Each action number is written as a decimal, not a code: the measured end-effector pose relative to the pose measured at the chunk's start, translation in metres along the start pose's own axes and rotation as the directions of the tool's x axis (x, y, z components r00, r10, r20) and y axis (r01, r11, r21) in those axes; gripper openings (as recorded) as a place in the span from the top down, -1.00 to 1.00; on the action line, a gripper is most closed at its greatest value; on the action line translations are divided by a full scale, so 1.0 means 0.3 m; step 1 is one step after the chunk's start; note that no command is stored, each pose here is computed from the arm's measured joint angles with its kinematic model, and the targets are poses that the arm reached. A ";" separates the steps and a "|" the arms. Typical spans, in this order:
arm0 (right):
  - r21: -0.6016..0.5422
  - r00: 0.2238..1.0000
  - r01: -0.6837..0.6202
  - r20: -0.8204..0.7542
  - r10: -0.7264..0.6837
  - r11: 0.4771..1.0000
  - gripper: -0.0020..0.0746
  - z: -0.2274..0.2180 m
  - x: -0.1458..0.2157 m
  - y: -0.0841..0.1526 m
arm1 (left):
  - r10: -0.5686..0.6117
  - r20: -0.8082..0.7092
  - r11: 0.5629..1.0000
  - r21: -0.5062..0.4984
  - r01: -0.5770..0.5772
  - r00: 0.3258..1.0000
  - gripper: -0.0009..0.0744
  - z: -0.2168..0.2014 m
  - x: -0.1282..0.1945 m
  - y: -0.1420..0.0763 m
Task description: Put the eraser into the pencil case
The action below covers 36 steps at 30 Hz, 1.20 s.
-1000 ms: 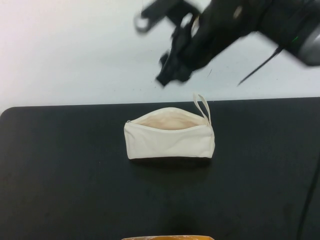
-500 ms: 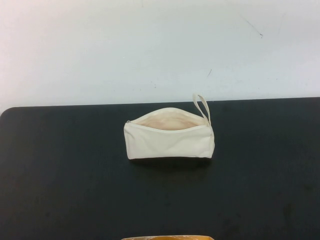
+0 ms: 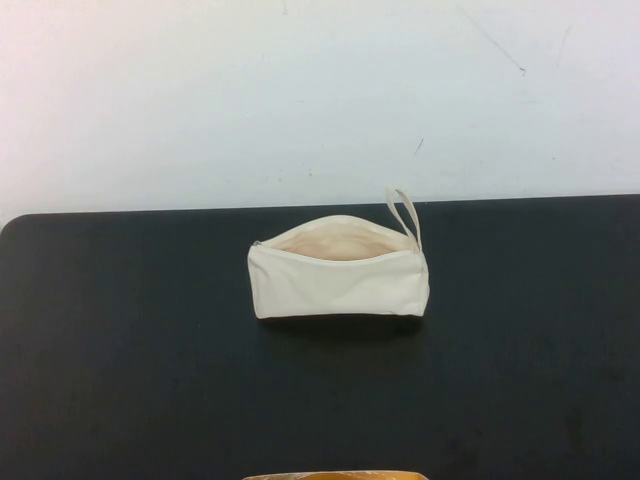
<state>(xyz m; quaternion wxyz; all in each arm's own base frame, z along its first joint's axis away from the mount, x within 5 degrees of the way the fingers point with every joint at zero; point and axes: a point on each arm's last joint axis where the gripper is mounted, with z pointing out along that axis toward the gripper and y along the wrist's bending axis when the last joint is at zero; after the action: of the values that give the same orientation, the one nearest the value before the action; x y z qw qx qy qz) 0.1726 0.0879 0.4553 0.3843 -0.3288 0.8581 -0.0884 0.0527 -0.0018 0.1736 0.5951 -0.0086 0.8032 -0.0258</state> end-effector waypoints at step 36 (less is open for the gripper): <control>-0.274 0.962 -0.093 0.222 0.157 0.957 0.95 0.072 0.542 0.257 | 0.000 0.000 1.000 0.000 0.000 1.000 0.98 0.000 0.000 0.000</control>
<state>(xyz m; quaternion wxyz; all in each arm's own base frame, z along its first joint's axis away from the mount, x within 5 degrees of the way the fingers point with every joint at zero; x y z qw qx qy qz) 0.0704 0.0465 0.3114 0.4439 -0.3293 0.8284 0.0907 0.0527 -0.0018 0.1736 0.5951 -0.0086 0.8032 -0.0258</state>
